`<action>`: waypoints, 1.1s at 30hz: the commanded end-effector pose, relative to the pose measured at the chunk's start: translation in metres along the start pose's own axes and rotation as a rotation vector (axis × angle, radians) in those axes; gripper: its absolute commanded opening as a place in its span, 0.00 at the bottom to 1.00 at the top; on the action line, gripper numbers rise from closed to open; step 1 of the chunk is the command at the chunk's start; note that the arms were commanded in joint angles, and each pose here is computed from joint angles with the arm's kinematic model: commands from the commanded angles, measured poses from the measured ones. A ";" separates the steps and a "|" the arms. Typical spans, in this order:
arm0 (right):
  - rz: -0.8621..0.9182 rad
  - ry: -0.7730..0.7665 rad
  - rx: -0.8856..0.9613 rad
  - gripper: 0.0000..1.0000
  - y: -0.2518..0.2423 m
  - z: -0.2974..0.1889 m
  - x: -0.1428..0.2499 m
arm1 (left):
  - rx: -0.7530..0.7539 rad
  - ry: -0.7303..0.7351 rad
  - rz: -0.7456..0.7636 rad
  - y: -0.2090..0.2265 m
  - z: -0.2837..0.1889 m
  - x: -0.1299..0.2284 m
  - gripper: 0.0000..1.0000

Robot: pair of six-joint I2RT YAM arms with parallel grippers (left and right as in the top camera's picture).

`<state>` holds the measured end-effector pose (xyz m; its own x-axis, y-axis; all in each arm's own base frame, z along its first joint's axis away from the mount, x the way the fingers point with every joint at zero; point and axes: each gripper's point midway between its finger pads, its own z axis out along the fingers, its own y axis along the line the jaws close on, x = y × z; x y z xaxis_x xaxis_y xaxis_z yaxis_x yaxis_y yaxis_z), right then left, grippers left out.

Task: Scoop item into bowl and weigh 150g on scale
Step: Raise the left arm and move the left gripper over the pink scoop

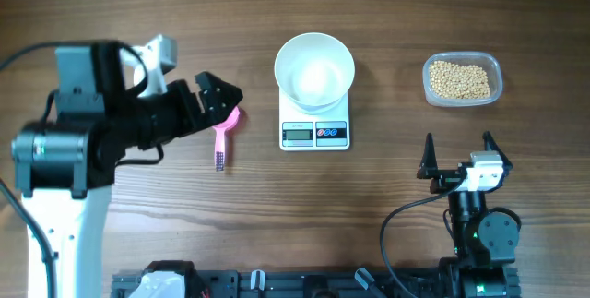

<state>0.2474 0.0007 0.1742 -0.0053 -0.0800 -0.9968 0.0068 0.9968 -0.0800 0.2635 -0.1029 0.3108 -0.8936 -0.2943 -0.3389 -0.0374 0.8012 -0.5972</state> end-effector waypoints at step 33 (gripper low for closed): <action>0.009 -0.008 -0.016 0.99 0.003 0.000 -0.001 | -0.230 0.184 -0.054 0.007 0.067 -0.003 1.00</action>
<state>0.2474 0.0007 0.1741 -0.0057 -0.0800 -0.9968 0.0068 0.9968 -0.0800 0.2955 -0.1210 0.2540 -0.9511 -0.2722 -0.1459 -0.1903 0.8887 -0.4172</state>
